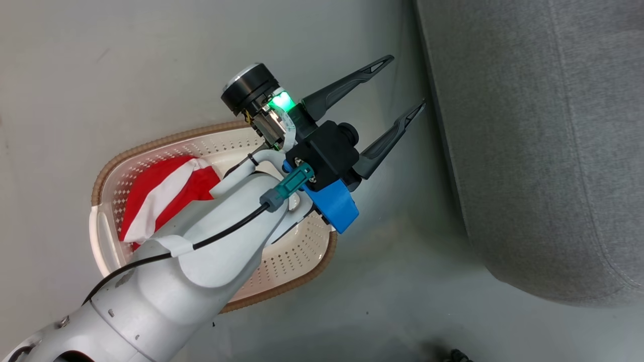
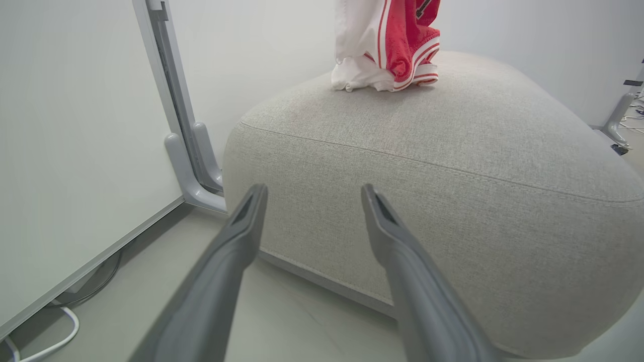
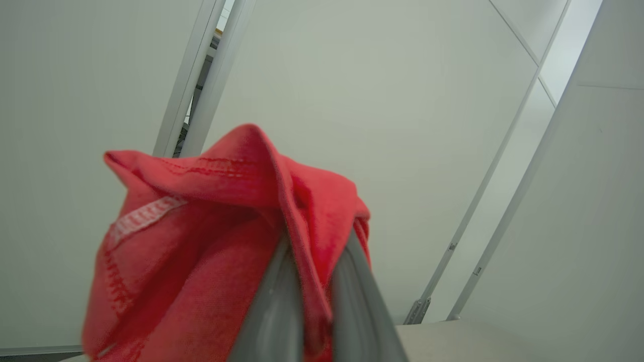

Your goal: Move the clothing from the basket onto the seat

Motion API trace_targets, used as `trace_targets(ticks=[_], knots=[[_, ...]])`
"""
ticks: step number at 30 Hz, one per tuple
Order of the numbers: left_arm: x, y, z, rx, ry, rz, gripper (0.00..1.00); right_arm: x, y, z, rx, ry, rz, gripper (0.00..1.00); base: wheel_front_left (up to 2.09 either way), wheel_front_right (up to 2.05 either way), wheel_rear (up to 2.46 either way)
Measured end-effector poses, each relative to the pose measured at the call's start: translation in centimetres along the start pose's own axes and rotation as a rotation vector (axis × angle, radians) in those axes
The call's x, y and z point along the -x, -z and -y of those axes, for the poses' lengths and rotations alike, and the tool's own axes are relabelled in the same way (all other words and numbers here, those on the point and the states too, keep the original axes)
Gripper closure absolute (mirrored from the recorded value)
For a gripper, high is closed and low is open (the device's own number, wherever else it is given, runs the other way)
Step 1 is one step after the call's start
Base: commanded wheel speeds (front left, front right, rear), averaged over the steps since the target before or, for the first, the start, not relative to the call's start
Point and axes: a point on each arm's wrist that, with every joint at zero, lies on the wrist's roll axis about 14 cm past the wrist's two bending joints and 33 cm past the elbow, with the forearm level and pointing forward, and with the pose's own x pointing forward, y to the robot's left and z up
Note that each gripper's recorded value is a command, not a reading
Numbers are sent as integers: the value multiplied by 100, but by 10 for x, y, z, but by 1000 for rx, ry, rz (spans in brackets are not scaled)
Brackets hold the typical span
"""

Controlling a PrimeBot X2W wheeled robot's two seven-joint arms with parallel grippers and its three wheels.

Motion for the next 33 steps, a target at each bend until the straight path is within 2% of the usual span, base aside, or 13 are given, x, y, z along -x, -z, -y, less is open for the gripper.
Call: trace_targets(ticks=[5,10,15,18,19,20,21,22,27,33], knots=[[3,11,-2,10,-3,-18,0,20,62,-10,-35,11,-168,100,0,0,0],[5,11,-5,8,-11,-23,0,63,119,-25,-59,-6,-357,100,0,0,0],[6,5,-6,-3,-15,-18,0,112,162,-23,-79,14,-531,100,0,0,0],[7,3,-6,-11,-16,-16,0,124,171,-25,-97,22,-575,100,0,0,0],[7,2,-6,-13,-16,-17,0,127,172,-27,-103,20,-585,96,0,0,0],[7,1,-6,-16,-15,-17,0,131,174,-29,-113,20,-597,60,0,0,0],[7,1,-5,-17,-15,-18,0,134,176,-32,-125,20,-610,8,0,0,0],[8,0,-4,-18,-13,-19,0,136,176,-33,-131,18,-614,0,0,0,0],[7,-17,0,-25,-24,7,0,135,162,-26,-140,23,-584,0,0,0,0],[15,-34,6,-32,-48,15,0,161,149,-23,-147,3,-585,0,0,0,0]])
